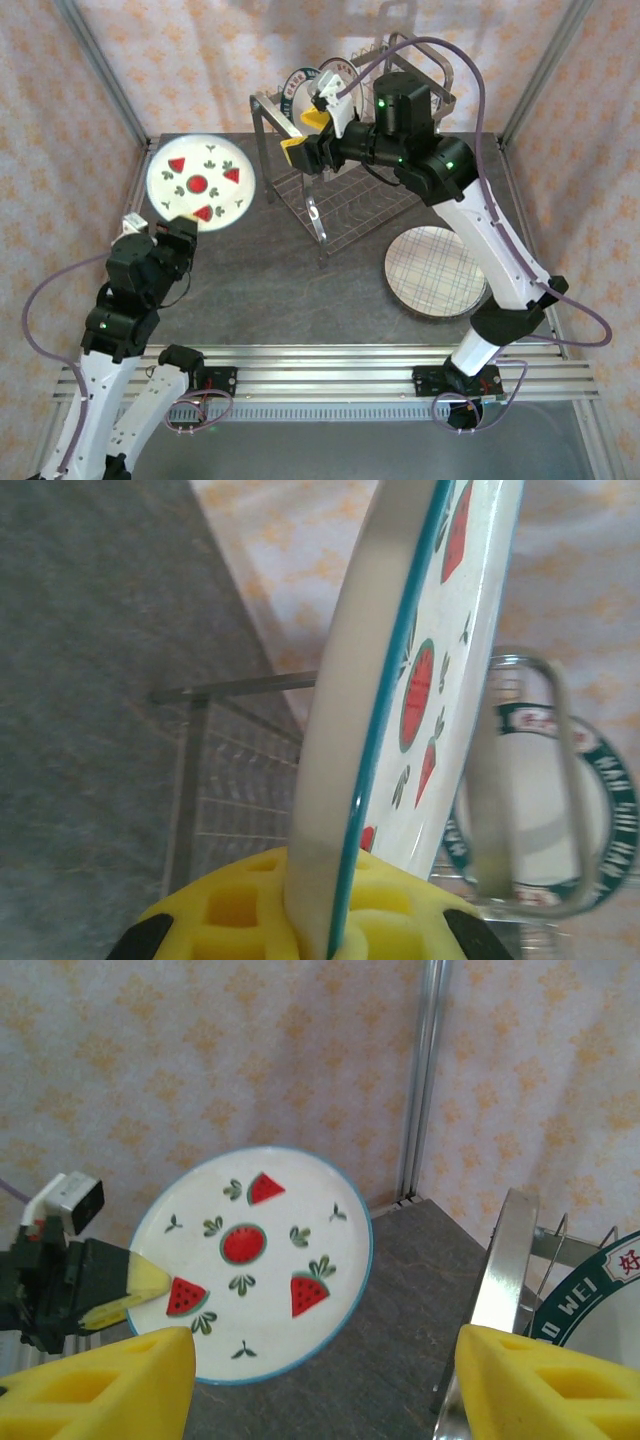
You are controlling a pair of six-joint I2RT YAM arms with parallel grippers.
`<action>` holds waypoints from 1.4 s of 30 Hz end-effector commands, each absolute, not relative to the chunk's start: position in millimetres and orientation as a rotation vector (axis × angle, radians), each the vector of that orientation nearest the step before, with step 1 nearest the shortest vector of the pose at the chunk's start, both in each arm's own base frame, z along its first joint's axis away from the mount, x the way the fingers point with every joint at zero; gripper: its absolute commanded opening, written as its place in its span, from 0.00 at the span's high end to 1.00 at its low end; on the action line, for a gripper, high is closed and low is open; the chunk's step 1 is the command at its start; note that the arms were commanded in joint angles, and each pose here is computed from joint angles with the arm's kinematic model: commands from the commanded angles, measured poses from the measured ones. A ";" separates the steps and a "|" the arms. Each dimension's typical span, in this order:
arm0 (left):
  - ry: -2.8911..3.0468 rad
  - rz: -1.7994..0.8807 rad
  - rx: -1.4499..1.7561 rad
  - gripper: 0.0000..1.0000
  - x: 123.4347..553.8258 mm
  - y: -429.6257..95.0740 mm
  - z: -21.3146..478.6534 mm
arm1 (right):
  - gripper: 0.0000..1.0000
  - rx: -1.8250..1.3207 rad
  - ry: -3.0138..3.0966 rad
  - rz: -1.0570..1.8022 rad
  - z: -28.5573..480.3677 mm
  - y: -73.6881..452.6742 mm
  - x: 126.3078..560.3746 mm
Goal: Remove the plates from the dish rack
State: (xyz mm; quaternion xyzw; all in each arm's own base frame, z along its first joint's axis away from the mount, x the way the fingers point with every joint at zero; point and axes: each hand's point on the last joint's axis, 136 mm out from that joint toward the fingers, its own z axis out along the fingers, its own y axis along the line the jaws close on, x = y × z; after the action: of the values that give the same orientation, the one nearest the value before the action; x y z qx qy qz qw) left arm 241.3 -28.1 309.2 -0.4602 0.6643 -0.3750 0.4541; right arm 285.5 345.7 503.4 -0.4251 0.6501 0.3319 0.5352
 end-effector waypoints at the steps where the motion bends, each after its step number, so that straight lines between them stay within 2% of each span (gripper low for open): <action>1: 1.555 -0.924 -1.119 1.00 244.1 -19.7 310.2 | 0.31 -1.035 1.452 0.782 526.0 336.8 266.9; 9: 1.683 -0.907 -1.208 1.00 247.5 -28.2 227.1 | 0.31 -1.039 1.469 0.751 518.4 330.0 264.7; 19: 1.795 -0.908 -1.283 1.00 246.4 -38.0 158.4 | 0.31 -1.028 1.486 0.728 512.2 327.5 267.5; 42: 1.852 -0.885 -1.349 1.00 256.5 -42.4 104.1 | 0.31 -1.055 1.497 0.766 503.7 332.8 264.2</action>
State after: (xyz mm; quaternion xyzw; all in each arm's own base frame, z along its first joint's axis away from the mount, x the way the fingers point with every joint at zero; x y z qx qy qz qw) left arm 230.2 -39.7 67.9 -0.5306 0.7473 -0.2814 0.2843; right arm 274.6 335.5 485.4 -0.4417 0.6550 0.3136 0.5268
